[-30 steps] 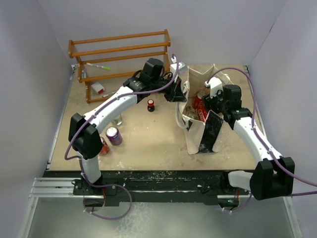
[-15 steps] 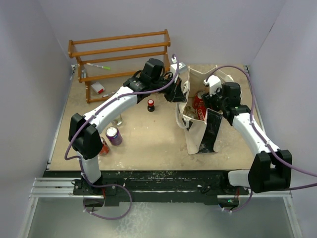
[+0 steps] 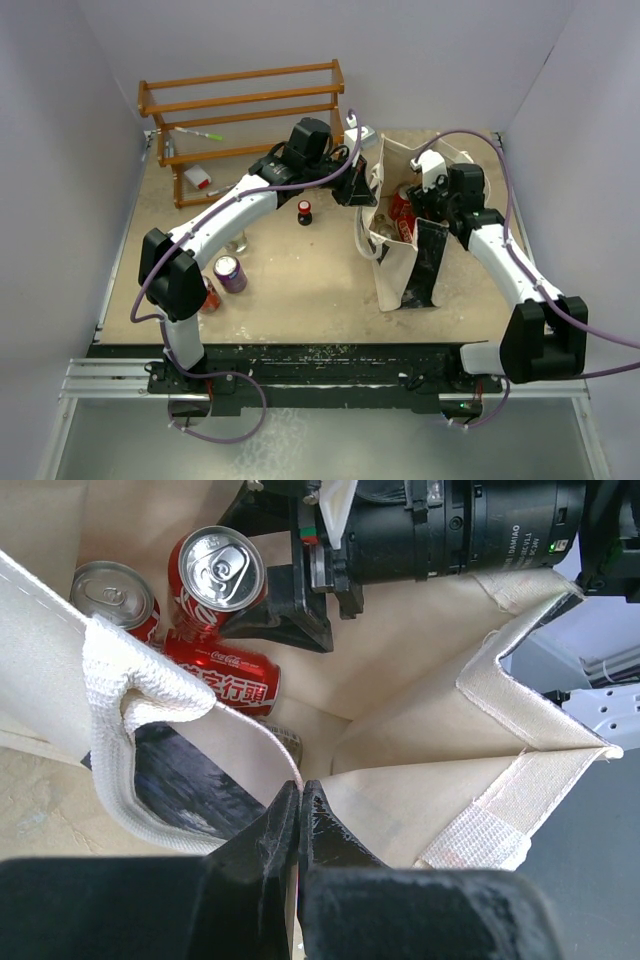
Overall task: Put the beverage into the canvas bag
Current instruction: Place the drink in the canvas bag.
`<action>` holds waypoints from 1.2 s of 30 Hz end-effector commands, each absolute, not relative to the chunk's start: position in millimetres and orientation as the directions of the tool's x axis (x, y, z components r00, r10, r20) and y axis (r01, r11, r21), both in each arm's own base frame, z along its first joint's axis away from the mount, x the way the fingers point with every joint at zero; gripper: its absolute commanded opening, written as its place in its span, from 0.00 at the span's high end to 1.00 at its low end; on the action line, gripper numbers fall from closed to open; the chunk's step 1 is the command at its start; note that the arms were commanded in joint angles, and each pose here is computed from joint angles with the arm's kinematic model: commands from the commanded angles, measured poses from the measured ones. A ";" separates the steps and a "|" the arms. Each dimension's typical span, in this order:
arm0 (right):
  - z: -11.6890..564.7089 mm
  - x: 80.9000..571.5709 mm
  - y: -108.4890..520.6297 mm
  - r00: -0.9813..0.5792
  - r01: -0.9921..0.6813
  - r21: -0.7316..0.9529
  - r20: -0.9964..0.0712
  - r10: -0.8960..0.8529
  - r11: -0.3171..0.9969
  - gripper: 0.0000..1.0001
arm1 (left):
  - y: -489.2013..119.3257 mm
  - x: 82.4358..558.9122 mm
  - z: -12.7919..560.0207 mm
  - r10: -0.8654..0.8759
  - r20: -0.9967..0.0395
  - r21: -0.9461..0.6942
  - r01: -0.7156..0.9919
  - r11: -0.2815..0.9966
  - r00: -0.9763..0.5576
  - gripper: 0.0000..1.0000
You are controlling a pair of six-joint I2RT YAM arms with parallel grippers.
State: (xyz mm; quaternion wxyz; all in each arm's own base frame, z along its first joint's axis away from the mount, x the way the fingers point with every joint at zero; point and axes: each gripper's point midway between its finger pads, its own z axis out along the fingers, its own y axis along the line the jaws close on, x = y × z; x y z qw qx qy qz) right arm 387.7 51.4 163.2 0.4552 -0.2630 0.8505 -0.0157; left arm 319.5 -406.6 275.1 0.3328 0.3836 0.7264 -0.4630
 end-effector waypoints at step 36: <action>176.7 362.2 65.8 -0.431 -0.477 -0.201 -0.795 -0.427 0.856 0.34 | -402.5 306.2 299.5 0.230 -0.880 -0.365 0.901 0.233 -0.416 1.00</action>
